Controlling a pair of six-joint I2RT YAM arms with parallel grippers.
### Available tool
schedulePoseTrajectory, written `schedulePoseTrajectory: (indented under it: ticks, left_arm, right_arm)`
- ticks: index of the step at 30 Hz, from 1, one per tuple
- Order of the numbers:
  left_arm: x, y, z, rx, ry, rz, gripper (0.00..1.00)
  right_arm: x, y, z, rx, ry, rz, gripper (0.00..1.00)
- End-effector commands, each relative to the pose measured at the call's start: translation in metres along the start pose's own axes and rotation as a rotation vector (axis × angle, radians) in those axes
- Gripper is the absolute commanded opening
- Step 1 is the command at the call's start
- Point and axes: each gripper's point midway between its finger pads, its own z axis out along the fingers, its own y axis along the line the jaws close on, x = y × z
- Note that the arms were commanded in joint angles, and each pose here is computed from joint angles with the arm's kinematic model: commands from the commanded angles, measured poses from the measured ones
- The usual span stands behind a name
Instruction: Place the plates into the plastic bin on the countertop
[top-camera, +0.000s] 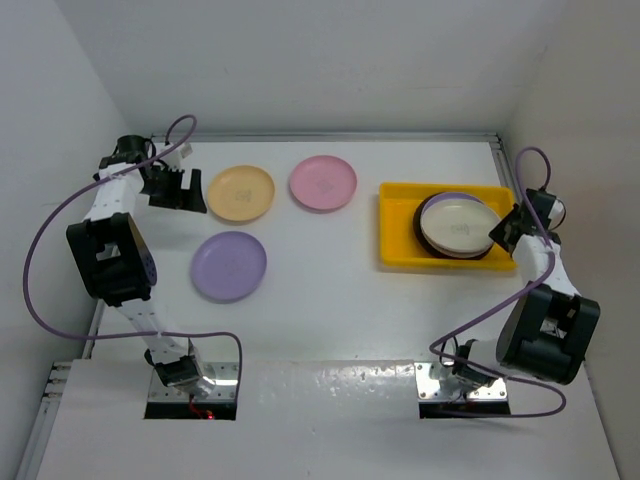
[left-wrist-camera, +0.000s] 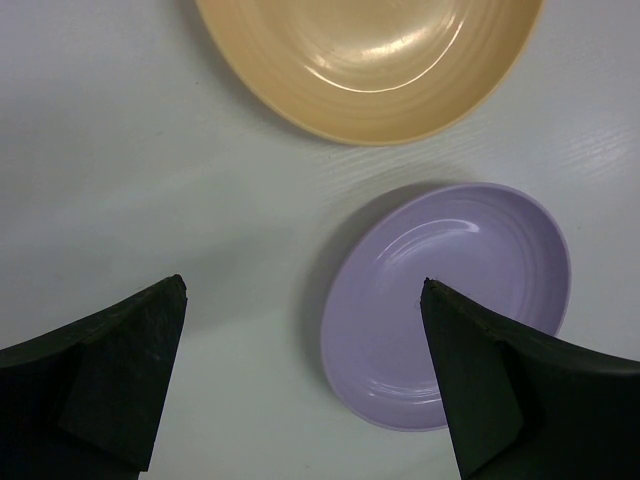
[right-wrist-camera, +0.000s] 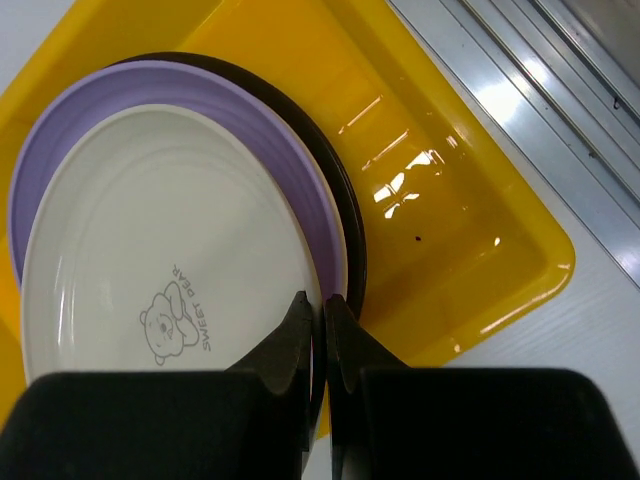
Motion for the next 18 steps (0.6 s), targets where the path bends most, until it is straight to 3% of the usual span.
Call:
schedulePoseTrajectory:
  ticks: [1,4,5,6,7,9,13,18]
  left_arm:
    - [-0.016,-0.009,-0.013,-0.005,-0.054,0.035,1.0]
    - [-0.016,-0.009,-0.013,-0.005,-0.054,0.035,1.0]
    - [-0.016,-0.009,-0.013,-0.005,-0.054,0.035,1.0]
    - [-0.013,-0.01,-0.012,-0.001,-0.047,0.03,1.0]
    - [-0.013,-0.01,-0.012,-0.001,-0.047,0.03,1.0]
    - [-0.009,-0.009,-0.01,-0.007,-0.036,0.026,1.0]
    - [0.014,-0.011,0.002,-0.045,0.06,0.081,1.0]
    - [0.076,-0.008,0.024,-0.085,0.279,0.117,1.0]
  right_arm:
    - [-0.036,0.015,0.005,-0.048,-0.124,0.033,0.0]
    - [-0.038,0.015,0.012,-0.049,-0.137,0.029,0.01]
    - [-0.034,0.014,0.015,-0.045,-0.13,0.026,0.08]
    - [-0.033,0.015,0.019,-0.053,-0.127,0.017,0.42]
    - [-0.029,0.015,0.022,-0.054,-0.114,-0.002,0.57]
    - [-0.022,0.017,0.022,-0.056,-0.068,-0.059,0.75]
    - [-0.019,0.008,0.015,0.037,-0.029,-0.111,0.81]
    - [-0.048,0.016,-0.024,0.037,-0.188,-0.126,0.84]
